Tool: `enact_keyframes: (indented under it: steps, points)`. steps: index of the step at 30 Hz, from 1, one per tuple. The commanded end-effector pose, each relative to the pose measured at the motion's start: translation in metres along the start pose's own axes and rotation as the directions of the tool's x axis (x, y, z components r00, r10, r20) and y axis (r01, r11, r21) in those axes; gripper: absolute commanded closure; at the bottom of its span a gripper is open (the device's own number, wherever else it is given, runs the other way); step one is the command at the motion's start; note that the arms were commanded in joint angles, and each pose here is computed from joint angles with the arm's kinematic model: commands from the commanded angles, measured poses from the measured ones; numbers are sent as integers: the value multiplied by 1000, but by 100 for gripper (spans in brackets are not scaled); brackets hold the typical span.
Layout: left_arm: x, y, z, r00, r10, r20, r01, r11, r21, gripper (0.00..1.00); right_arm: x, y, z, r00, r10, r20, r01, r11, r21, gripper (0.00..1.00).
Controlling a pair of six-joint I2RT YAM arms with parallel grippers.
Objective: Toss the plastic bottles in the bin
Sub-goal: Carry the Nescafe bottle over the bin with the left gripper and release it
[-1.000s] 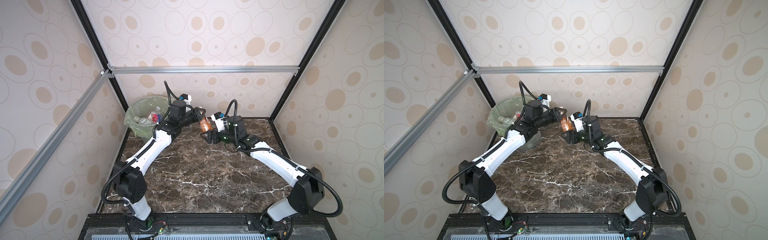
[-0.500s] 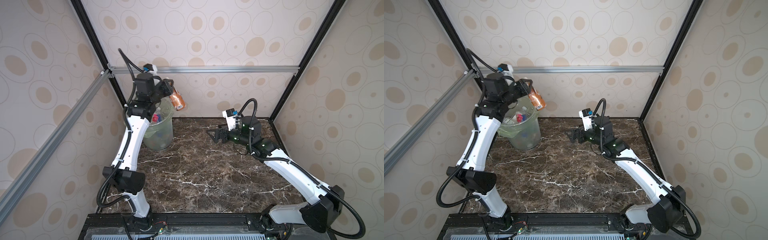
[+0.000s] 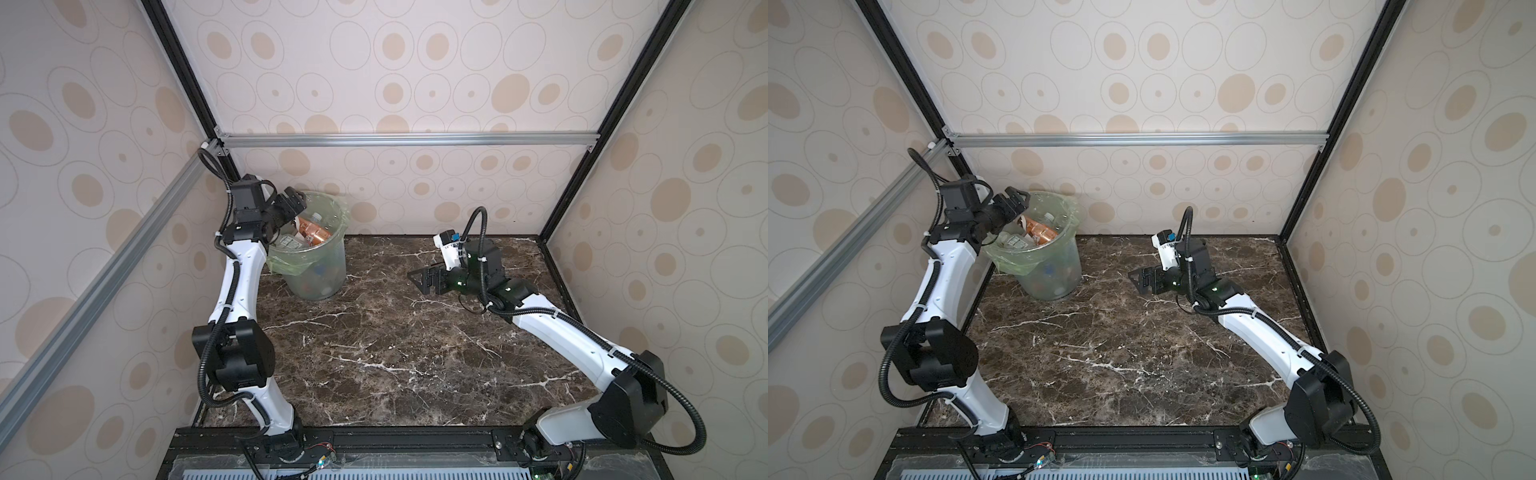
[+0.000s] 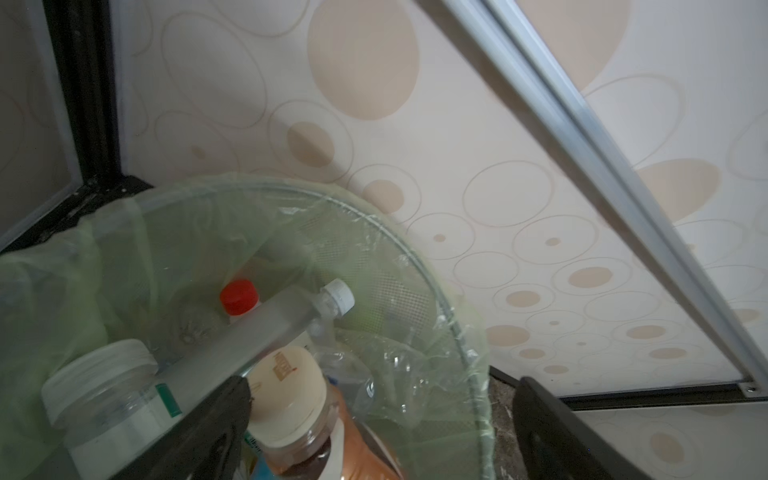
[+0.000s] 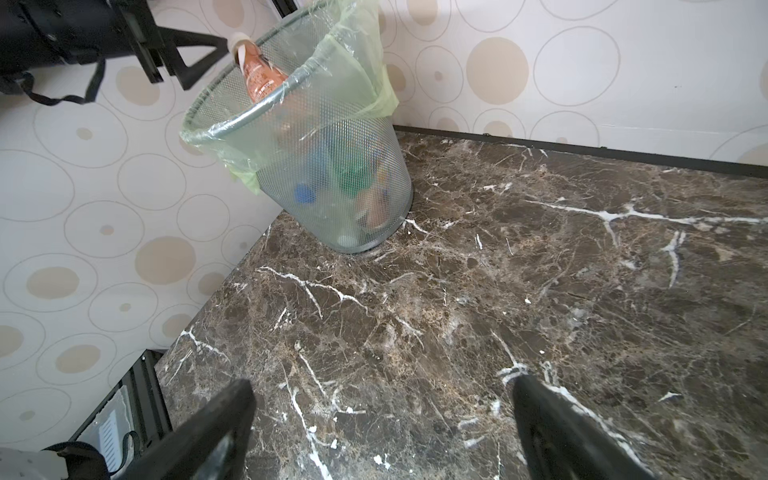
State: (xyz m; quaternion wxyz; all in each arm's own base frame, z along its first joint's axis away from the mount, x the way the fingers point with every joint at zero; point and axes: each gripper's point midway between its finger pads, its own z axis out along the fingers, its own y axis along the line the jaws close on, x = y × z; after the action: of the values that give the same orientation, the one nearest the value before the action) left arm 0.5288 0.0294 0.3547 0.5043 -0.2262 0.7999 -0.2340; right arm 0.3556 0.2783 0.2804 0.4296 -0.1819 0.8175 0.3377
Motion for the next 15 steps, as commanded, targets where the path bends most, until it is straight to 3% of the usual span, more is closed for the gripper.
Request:
enact_keyframes:
  steps: [1,6,10,13,15]
  points:
    - [-57,-58,-64,981,96,169,-110,991,77,1,5,-3,3,1000,3,-9,-3,1000,3,1]
    - [-65,-100,-110,943,198,267,-234,966,108,1,9,-13,-2,1000,-6,-9,6,998,59,0]
    - [-49,-101,-130,899,282,335,-327,941,85,1,11,-45,-20,1000,-23,18,18,970,243,0]
    - [-2,-100,-133,844,355,402,-431,895,114,1,16,-95,-52,997,-52,54,18,864,503,0]
    - [43,-99,-135,770,448,454,-536,840,81,1,24,-128,-79,995,-50,81,-13,774,633,0]
